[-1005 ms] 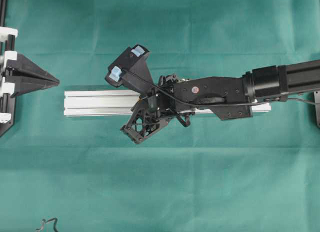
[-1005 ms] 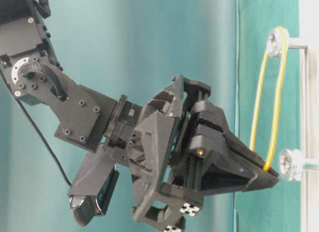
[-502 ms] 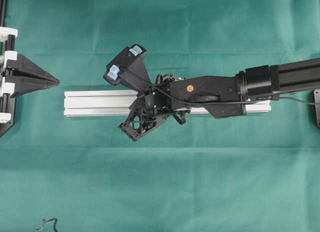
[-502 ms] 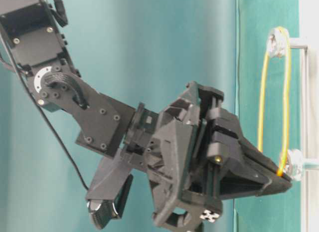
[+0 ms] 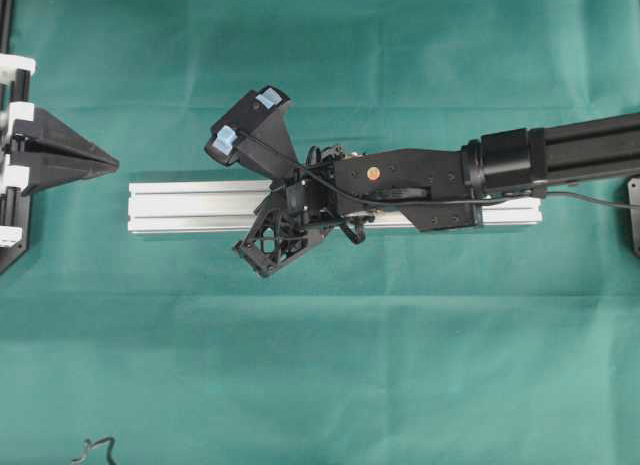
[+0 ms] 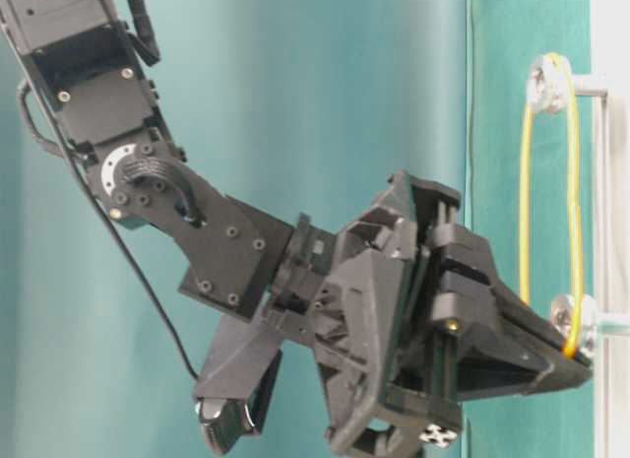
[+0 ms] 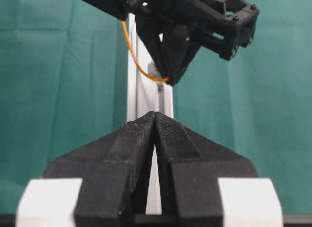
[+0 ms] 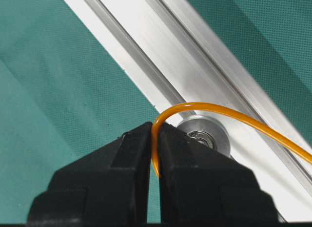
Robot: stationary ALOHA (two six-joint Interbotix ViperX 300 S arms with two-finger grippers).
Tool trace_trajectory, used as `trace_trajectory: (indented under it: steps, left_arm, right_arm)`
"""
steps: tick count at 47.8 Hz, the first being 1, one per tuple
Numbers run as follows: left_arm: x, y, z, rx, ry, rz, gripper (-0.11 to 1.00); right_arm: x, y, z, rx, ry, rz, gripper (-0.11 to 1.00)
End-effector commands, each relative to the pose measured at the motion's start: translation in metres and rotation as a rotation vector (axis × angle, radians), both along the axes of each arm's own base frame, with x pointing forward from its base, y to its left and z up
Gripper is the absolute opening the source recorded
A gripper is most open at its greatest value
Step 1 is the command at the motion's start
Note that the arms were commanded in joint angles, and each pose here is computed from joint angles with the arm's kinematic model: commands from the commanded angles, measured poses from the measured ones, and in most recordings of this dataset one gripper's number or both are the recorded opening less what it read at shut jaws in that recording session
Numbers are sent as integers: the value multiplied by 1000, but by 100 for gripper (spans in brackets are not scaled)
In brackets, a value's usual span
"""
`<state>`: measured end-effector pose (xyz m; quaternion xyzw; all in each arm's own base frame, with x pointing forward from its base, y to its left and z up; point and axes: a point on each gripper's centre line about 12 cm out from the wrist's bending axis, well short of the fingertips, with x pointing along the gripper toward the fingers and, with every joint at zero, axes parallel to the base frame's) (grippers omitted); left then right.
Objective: Hook the rubber onto the shaft.
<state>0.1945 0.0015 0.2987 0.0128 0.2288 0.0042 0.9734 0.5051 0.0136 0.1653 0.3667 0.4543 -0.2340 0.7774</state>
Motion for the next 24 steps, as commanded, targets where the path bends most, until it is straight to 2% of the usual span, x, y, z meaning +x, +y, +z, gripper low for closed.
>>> trace_trajectory:
  steps: [1,24]
  left_arm:
    - [3,0,12,2,-29,-1,0]
    - [3,0,12,0,-31,-1,0]
  right_arm:
    - [6,1,19,6,-58,0,6]
    - [9,2,8,16,-48,-3,6]
